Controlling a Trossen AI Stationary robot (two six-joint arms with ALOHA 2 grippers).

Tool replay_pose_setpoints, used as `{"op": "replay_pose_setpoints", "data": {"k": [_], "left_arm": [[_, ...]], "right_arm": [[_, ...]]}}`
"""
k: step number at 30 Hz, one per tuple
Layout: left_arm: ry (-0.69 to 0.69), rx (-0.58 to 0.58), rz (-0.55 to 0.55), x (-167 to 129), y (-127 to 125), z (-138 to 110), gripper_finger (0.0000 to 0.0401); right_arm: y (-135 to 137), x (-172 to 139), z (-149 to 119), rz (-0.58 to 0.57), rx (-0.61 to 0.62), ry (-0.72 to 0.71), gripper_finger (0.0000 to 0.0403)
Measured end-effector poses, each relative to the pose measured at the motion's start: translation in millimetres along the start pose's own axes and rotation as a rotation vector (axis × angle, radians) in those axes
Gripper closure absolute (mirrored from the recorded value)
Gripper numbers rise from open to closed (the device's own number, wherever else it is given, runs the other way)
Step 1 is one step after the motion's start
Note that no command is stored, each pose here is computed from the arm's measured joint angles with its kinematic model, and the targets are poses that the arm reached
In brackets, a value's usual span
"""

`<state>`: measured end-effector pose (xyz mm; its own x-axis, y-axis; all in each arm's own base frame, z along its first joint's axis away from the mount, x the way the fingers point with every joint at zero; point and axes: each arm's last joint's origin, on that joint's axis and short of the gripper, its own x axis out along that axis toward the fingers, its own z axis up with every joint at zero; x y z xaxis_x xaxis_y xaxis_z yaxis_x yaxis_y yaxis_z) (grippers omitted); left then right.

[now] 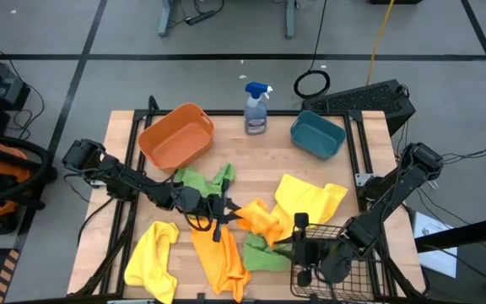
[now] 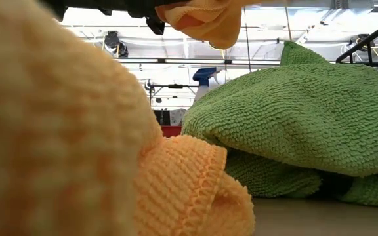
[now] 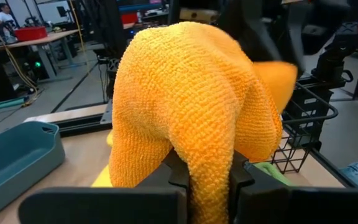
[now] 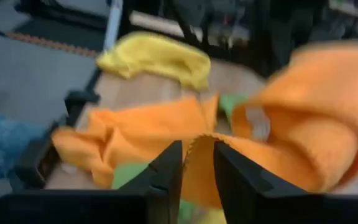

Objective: Sort microfiber towel by color & place in baskets
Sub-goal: Put the top center orange microfiber towel into the blue bin

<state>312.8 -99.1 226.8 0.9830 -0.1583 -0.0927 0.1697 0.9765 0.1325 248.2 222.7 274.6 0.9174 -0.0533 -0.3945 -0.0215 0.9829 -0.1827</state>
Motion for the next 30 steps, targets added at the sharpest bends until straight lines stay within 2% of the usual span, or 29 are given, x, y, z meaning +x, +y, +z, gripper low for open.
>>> {"op": "replay_pose_setpoints", "data": {"k": [4, 7, 12, 16, 20, 27, 30], "left_arm": [[0.000, 0.000, 0.000, 0.0, -0.1, 0.0, 0.0366], [0.000, 0.000, 0.000, 0.0, -0.1, 0.0, 0.0366], [0.000, 0.000, 0.000, 0.0, -0.1, 0.0, 0.0366], [0.000, 0.000, 0.000, 0.0, -0.1, 0.0, 0.0365], [0.000, 0.000, -0.001, -0.1, 0.0, 0.1, 0.0365], [-0.005, -0.001, -0.008, 0.0, -0.2, 0.6, 0.0365], [-0.007, -0.001, -0.022, -0.1, -0.4, 0.6, 0.0365]], "right_arm": [[-2.6, 2.0, 3.8, -0.008, -0.010, -0.013, 0.0322], [-3.2, 0.7, 5.9, -0.013, -0.038, 0.002, 0.0302], [0.9, -11.4, 5.1, 0.002, -0.200, 0.087, 0.0236], [2.9, -26.0, 10.2, 0.004, -0.165, 0.154, 0.0173], [0.1, -39.5, 4.4, -0.031, -0.154, 0.261, 0.0135], [-18.9, -42.7, -14.1, -0.192, -0.087, 0.423, 0.0136], [-23.0, -36.3, -17.1, -0.237, -0.073, 0.404, 0.0149]]}}
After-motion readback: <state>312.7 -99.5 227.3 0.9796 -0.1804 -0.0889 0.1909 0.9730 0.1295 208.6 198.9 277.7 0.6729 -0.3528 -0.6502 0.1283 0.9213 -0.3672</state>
